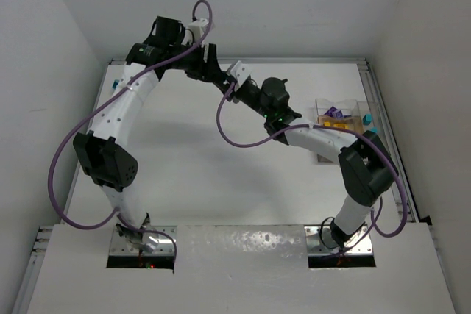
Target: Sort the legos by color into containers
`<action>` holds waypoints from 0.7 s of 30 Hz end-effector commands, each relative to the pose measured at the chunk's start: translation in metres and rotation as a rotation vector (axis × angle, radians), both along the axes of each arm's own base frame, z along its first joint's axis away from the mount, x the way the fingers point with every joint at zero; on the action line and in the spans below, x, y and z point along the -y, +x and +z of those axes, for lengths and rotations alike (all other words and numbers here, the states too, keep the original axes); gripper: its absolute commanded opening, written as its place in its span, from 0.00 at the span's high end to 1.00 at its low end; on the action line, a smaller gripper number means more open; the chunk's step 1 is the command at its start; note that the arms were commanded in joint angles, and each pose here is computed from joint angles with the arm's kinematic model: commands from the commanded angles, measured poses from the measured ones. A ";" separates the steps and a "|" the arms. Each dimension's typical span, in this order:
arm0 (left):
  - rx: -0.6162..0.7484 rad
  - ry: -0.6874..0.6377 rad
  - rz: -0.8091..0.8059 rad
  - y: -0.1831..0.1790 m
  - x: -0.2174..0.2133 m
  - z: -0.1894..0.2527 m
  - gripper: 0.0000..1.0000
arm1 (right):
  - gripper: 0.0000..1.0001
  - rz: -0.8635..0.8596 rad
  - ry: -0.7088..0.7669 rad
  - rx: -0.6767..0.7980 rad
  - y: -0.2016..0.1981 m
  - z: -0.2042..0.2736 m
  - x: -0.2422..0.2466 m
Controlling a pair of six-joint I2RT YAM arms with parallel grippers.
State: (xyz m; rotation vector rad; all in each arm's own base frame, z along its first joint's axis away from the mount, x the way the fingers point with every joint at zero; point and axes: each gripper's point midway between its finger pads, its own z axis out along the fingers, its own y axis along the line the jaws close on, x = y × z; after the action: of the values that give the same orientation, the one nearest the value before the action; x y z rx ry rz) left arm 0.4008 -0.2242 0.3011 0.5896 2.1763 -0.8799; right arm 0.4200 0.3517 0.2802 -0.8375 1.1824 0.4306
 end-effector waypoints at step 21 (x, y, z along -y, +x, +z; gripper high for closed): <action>0.442 0.634 0.668 0.078 -0.153 0.066 0.00 | 1.00 -1.489 0.000 -0.901 0.022 -0.097 0.386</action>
State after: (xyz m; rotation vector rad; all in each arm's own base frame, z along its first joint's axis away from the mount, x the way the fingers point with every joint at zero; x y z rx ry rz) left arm 0.4694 -0.1265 0.3651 0.3349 2.0190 -0.0975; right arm 0.5104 0.0699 0.2372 0.0289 2.0125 -0.1920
